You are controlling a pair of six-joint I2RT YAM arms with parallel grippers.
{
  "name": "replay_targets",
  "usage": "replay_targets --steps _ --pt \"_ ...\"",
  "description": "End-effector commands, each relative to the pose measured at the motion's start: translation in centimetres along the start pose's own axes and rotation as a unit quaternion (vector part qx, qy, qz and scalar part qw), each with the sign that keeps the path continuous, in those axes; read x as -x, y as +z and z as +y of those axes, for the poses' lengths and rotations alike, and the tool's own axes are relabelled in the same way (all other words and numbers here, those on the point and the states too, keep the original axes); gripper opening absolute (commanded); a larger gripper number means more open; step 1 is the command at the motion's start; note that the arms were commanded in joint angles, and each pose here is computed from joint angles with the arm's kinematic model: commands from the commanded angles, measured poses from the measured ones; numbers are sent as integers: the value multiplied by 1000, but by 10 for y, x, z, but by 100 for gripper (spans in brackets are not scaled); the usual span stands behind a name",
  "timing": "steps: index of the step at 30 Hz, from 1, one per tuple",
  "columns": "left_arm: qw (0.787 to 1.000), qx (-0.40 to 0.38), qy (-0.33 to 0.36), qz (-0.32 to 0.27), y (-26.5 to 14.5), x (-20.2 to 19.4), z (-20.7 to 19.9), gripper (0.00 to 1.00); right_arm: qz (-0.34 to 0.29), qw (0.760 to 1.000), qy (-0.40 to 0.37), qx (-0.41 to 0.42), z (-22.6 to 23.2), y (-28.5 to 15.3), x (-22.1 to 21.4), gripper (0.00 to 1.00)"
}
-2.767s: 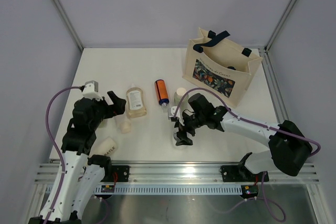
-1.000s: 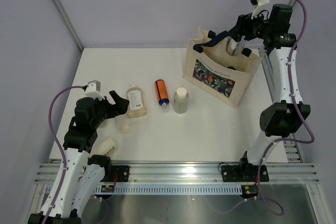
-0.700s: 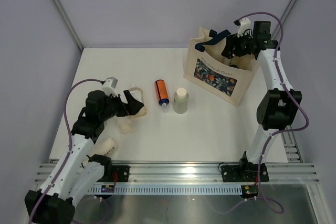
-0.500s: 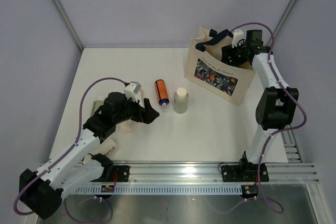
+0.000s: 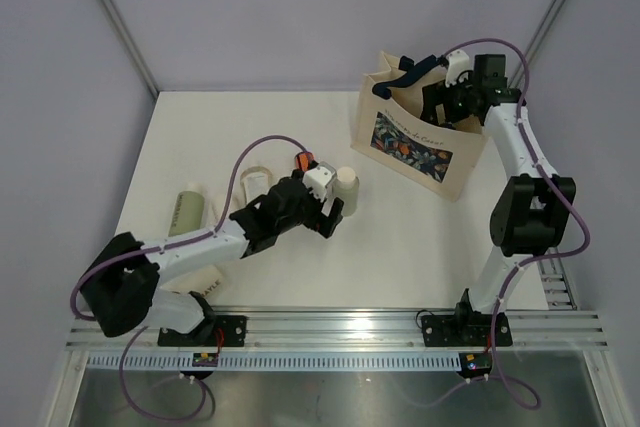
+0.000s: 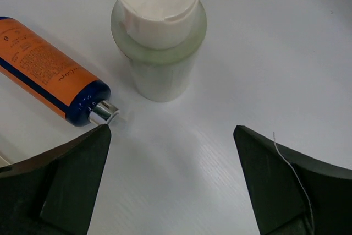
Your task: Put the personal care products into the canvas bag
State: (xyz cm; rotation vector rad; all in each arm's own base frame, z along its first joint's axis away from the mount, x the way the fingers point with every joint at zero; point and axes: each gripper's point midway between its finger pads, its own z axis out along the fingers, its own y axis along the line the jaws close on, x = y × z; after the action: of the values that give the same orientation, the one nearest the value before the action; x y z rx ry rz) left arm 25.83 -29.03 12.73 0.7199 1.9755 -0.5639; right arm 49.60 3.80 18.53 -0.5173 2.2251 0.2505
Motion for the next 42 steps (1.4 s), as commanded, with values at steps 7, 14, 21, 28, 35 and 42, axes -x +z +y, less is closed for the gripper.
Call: replay_targets --steps 7,14,21,28,35,42 --pt "994 67 27 -82 54 66 13 99 -146 988 -46 20 35 -137 93 99" --pt "996 66 17 -62 93 64 10 91 -180 978 -58 84 86 -183 74 100" --pt "996 71 2 -49 111 56 15 41 -200 972 -50 111 122 -215 43 99" --pt "993 -22 -99 -67 89 111 -3 0 -201 972 -16 125 140 -224 6 99" --pt "959 -146 -177 -168 39 240 -23 0 -204 974 39 94 129 -225 -26 100" --pt "906 -250 -221 -261 14 349 -39 0 -210 972 72 75 128 -231 -53 99"
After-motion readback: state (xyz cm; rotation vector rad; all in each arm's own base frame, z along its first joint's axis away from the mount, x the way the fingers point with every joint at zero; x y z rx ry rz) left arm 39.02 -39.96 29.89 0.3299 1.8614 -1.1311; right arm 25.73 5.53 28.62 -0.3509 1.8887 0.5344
